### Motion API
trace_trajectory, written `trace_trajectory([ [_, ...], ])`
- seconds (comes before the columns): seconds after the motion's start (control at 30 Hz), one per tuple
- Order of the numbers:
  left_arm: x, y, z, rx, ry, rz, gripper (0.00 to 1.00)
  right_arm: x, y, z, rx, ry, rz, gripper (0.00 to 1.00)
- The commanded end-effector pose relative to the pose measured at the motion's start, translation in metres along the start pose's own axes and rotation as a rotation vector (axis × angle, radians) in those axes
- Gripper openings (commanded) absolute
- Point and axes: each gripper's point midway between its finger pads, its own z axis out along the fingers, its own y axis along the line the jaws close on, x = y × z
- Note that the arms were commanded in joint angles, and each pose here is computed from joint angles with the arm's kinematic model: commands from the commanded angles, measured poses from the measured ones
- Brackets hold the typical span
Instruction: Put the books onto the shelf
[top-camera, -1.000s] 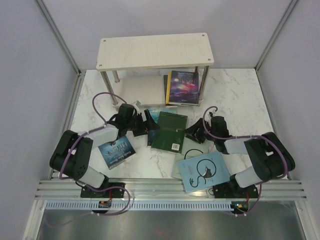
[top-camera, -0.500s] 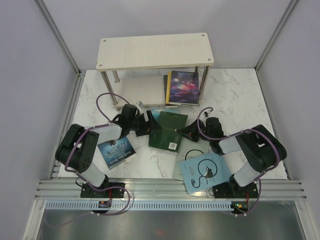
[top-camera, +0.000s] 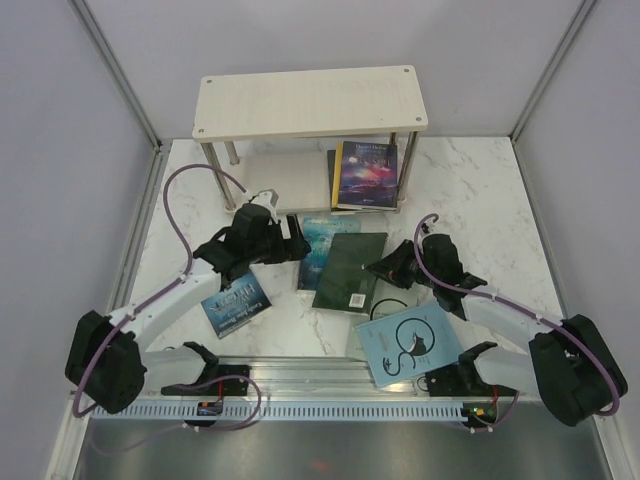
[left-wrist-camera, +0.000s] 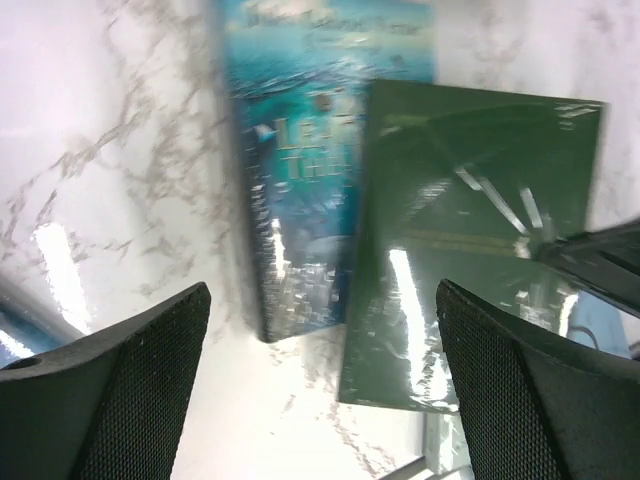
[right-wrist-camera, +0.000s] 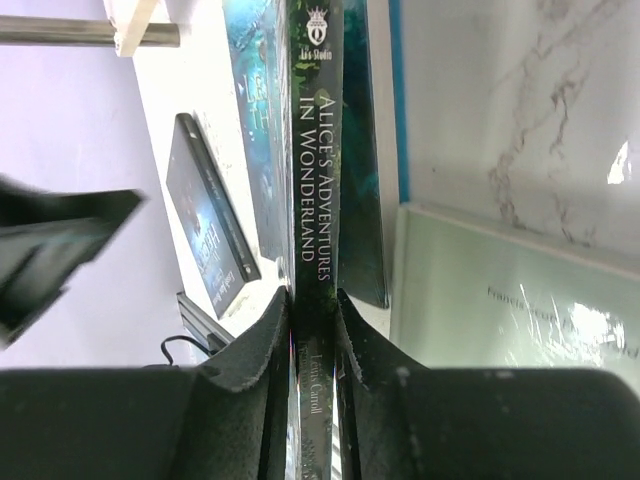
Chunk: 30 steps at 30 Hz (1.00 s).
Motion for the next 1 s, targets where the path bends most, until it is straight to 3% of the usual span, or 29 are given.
trace_trajectory([
  [0.0, -0.022, -0.018, -0.032, -0.086, -0.096, 0.183, 0.95, 0.005, 0.002, -0.007, 0.048, 0.009, -0.017, 0.0],
  [0.03, -0.026, -0.032, -0.039, -0.071, -0.113, 0.212, 0.95, 0.007, -0.001, -0.008, 0.071, 0.005, -0.012, 0.0],
  [0.17, 0.019, -0.081, -0.048, -0.038, -0.057, 0.376, 0.96, 0.015, 0.001, -0.01, 0.101, 0.008, 0.002, 0.0],
  [0.43, 0.087, -0.141, -0.033, -0.086, -0.021, 0.584, 0.97, 0.028, 0.017, -0.016, 0.116, 0.024, -0.006, 0.0],
  [0.8, 0.126, -0.16, -0.013, -0.127, 0.002, 0.691, 0.98, 0.027, 0.029, -0.03, 0.092, 0.015, -0.005, 0.0],
  [0.97, 0.138, -0.15, 0.002, -0.289, -0.018, 0.847, 0.93, 0.032, 0.041, -0.035, 0.068, 0.05, 0.004, 0.0],
])
